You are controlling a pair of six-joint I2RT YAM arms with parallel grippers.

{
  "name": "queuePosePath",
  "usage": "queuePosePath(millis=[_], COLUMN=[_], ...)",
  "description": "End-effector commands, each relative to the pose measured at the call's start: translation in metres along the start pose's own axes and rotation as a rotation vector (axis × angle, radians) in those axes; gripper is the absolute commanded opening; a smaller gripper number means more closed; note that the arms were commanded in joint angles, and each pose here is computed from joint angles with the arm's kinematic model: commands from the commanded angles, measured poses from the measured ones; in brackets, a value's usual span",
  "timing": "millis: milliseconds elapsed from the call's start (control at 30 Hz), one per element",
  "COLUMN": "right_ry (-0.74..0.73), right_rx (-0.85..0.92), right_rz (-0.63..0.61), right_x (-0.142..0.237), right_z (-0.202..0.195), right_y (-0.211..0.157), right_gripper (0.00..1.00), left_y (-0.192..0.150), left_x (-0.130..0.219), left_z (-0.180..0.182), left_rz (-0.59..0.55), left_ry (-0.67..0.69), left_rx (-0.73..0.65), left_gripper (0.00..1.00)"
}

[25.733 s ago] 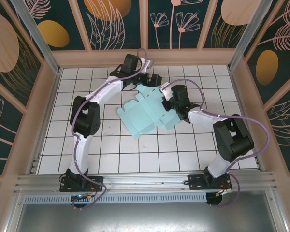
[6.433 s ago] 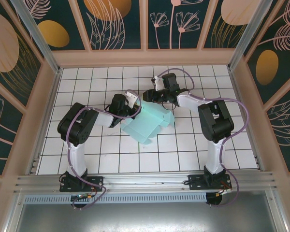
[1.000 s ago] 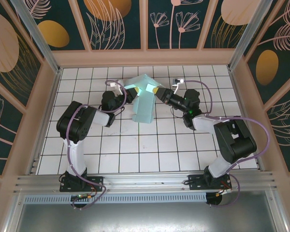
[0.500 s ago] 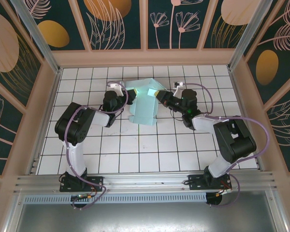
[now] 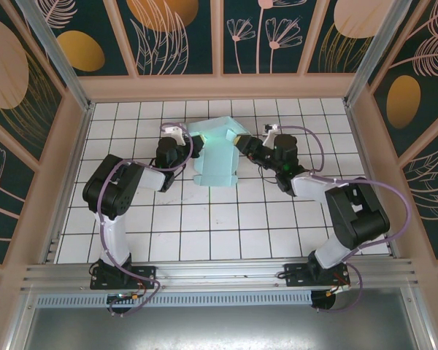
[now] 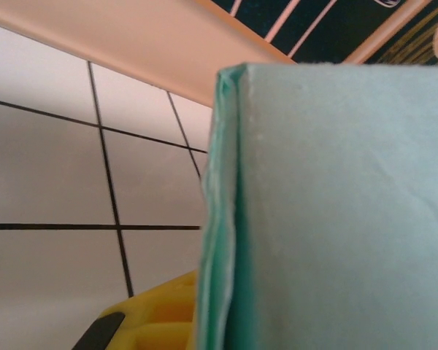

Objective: Fold the paper box

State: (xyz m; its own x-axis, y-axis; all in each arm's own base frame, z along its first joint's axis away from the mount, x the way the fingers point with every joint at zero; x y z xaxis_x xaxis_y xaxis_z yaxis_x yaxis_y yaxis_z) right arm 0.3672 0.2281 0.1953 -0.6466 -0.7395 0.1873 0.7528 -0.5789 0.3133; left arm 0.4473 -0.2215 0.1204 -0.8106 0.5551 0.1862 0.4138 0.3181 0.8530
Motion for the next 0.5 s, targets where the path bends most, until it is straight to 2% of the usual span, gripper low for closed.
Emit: queuePosePath(millis=[0,133,267,467], right_ry=[-0.041,-0.126,-0.169,-0.174], right_rx=[0.079,0.134,0.232,0.362], right_rz=[-0.117,-0.245,-0.307,-0.254], right_x=[0.016,0.037,0.049,0.026], right_z=[0.013,0.016,0.042,0.092], right_y=[0.017,0.033,0.044,0.036], right_gripper=[0.47,0.47,0.47,0.47], left_y=[0.011,0.01,0.009,0.014], left_x=[0.002,0.003,0.004,0.006], left_z=[0.007,0.019,0.029,0.036], left_rz=[-0.027,-0.018,-0.018,-0.028], left_ry=[0.071,0.158,0.223,0.289], left_rx=[0.003,-0.001,-0.021,-0.065], left_gripper=[0.0,0.0,0.0,0.0])
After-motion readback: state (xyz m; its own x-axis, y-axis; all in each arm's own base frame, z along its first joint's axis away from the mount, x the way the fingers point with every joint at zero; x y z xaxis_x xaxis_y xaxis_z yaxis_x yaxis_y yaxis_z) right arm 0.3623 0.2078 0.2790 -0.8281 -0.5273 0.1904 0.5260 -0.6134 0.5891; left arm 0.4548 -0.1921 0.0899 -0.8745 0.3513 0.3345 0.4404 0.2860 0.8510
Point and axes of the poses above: each hand's point on the last joint's axis, 136 mm out from that joint toward the fingers, its own x axis back along the fingers, its own z axis along the line the jaws close on, y = z × x, the point moved 3 cm from there along x, back along the fingers, and after that the axes turned 10 degrees about -x, right-handed, at the moved point
